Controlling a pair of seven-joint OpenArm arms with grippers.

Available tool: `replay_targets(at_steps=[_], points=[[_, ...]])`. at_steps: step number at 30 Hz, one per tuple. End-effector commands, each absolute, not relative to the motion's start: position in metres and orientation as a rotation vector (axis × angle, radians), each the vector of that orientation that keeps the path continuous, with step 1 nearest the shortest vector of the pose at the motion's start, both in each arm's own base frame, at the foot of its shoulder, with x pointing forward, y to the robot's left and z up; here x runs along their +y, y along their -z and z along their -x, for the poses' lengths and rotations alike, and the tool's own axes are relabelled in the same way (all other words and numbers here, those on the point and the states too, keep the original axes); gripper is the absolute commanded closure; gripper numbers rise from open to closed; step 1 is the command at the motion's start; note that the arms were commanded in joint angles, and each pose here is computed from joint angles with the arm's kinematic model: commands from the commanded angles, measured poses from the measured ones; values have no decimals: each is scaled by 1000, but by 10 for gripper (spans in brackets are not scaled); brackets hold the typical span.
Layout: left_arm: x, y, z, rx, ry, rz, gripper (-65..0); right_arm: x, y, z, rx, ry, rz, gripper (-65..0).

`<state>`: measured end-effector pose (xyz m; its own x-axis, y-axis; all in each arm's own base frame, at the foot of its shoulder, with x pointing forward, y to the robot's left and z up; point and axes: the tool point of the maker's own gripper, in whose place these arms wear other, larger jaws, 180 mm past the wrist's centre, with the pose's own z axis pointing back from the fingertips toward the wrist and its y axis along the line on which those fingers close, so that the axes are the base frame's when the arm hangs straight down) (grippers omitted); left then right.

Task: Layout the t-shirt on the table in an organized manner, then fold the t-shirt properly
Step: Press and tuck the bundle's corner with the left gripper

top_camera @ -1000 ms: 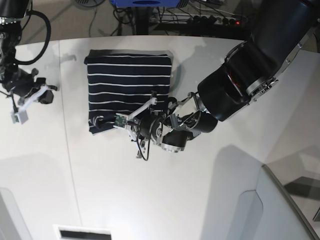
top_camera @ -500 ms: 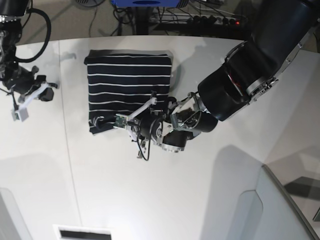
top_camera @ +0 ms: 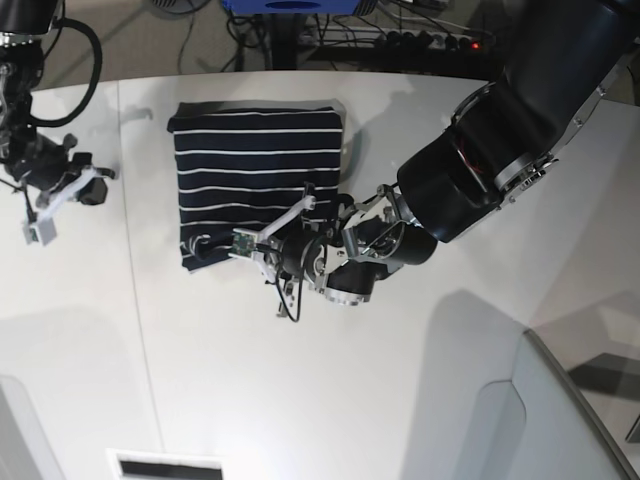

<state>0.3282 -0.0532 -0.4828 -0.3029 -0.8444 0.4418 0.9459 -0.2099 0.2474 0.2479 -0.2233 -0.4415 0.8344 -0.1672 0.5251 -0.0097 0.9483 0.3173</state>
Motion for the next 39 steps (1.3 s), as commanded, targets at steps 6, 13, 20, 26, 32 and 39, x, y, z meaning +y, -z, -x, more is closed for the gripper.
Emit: replay_targets(at_steps=[6,13,20,26,32,39], points=[[-43,481,-340,-529,1823,176,0,-228,431,-258,-625,77,-311,-2],[-42,473,-351,-544,1827,156,-311,-228,431,-258,-626,78,-312,-2],[-45,450,-375,-570,1859,38,-370,-228,431,-258,-626,78,-312,-2],[-56,426,-386,-635,1894,-14,-370,-228,431,-258,-626,78,-312,-2],[-67,410,-390,-678,1917,-49,-370,-228,431,-258,-626,78,-312,-2],[-76,362,-401,-817,1905,-139,-359,-227,431,-258,-620,76,-312,-2]])
